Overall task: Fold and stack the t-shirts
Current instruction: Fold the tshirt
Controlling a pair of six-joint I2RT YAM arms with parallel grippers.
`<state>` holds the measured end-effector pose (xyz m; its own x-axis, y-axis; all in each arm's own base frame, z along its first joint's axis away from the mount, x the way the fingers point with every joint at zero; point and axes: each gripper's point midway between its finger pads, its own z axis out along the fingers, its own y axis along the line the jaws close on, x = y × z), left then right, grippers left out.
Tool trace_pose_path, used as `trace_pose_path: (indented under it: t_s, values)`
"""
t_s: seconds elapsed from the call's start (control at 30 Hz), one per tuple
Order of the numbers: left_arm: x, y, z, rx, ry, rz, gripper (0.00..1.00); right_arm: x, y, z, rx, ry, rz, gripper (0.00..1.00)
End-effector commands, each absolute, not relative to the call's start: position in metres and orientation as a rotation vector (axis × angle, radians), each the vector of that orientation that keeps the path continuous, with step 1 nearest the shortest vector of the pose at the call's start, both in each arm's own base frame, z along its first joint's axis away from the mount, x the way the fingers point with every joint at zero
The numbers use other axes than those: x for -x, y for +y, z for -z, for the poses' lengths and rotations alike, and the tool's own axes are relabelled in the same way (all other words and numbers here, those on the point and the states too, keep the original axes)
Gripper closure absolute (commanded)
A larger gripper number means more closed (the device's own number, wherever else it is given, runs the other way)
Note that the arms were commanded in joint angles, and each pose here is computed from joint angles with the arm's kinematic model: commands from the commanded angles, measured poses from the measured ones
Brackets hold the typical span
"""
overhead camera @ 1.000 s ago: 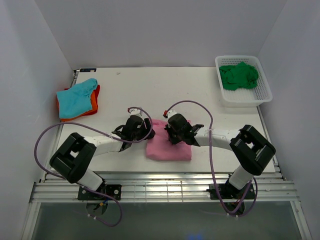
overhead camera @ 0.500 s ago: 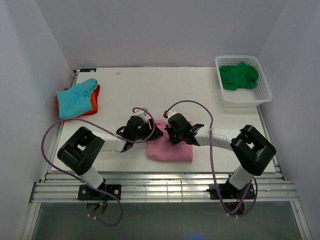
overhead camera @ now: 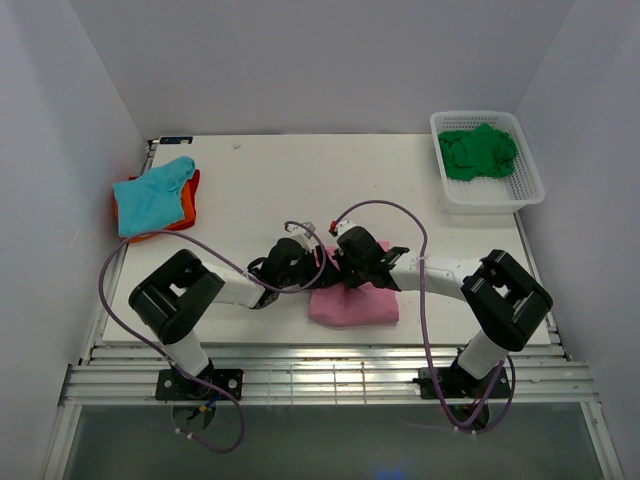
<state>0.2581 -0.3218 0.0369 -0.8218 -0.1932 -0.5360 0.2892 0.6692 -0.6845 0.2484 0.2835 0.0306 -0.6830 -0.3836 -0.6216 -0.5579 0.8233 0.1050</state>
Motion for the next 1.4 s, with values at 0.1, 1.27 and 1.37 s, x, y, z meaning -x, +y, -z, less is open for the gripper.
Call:
trace_pose_path:
  t_s: [0.1,1.27,1.37]
  values:
    - [-0.220,-0.333,-0.004,-0.121,2.464,1.089,0.35,-0.251,0.300,-0.046,0.704,2.350,-0.462,0.92]
    - [-0.238,-0.302,-0.007,-0.105,2.435,0.796,1.00,-0.260,0.256,-0.127,0.586,2.209,-0.302,0.91]
    - [-0.252,-0.285,-0.025,-0.101,2.405,0.661,1.00,-0.261,0.248,-0.139,0.562,2.188,-0.277,0.90]
